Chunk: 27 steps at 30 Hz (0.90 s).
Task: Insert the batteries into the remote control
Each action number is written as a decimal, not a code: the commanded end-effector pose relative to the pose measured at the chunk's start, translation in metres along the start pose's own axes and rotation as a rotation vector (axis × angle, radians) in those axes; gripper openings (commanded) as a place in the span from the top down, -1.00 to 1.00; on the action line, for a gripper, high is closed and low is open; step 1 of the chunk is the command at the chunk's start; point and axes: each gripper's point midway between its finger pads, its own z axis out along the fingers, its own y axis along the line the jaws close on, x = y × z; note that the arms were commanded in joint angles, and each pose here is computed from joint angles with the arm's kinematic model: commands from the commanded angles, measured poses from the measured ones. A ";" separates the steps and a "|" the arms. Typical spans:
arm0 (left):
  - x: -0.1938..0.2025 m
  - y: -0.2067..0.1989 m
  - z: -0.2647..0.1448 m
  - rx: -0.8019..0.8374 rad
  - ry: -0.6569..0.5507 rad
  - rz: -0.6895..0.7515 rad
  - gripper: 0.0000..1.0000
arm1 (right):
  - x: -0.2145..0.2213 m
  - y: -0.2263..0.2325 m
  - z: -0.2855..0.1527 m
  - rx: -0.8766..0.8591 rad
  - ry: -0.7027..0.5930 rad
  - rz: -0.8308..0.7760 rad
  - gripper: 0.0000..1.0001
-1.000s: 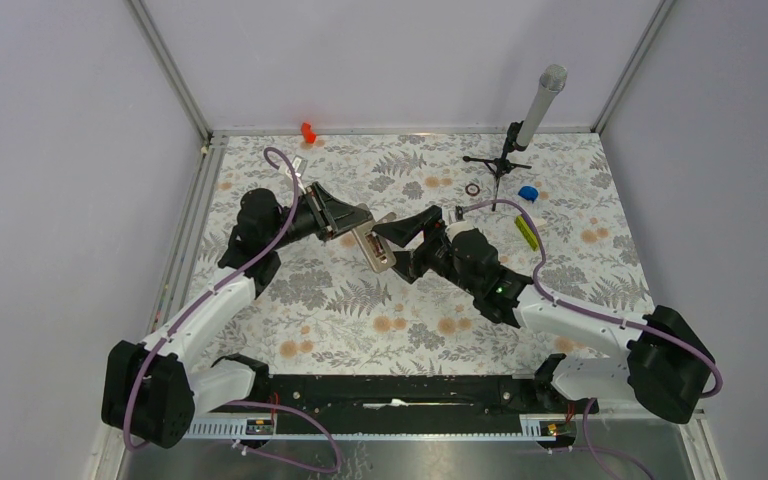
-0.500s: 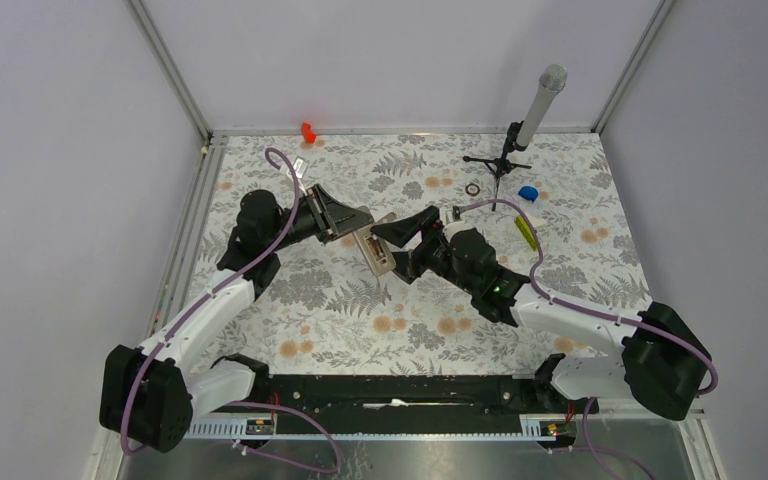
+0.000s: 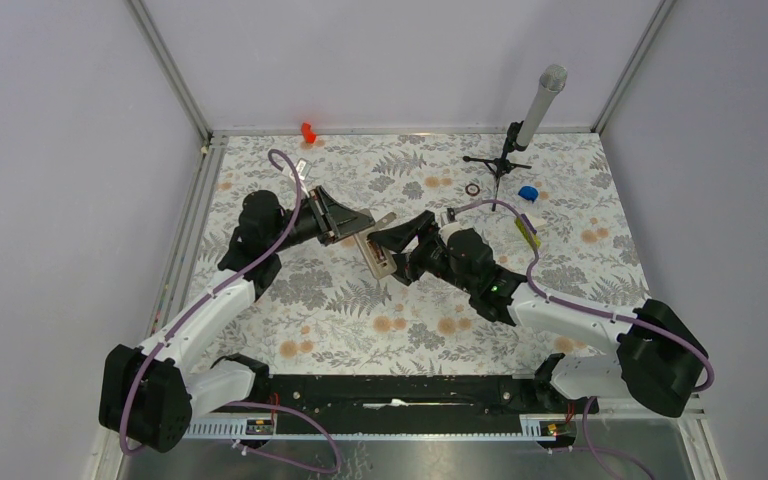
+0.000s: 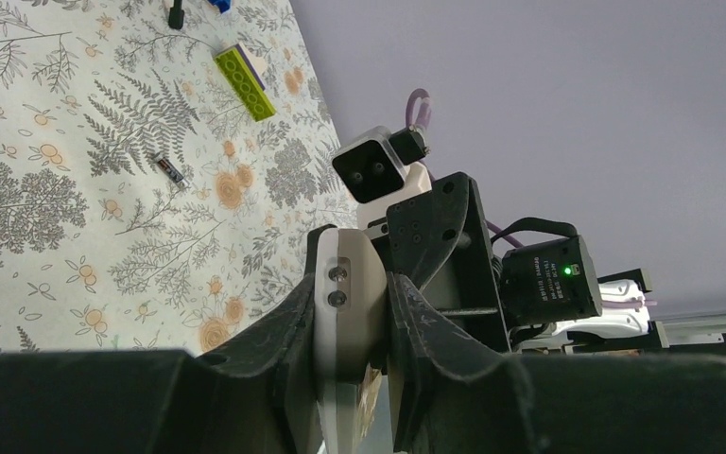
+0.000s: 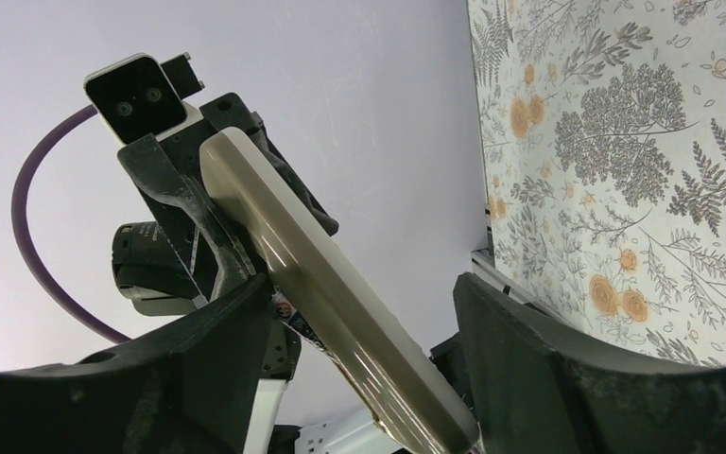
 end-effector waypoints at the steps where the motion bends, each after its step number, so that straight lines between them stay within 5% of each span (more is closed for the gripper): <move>1: -0.011 -0.033 -0.003 0.077 -0.019 0.079 1.00 | 0.003 0.013 0.001 -0.040 0.024 -0.003 -0.47; 22: -0.014 -0.052 -0.003 0.096 0.011 -0.040 1.00 | 0.006 0.000 -0.006 -0.049 0.049 -0.016 0.00; 24: -0.014 -0.050 -0.002 0.090 0.013 -0.034 1.00 | 0.004 0.004 -0.007 -0.070 0.040 -0.043 -0.11; 27: -0.012 -0.045 -0.003 0.076 0.017 0.007 1.00 | 0.000 0.017 -0.012 -0.119 0.026 -0.109 -0.54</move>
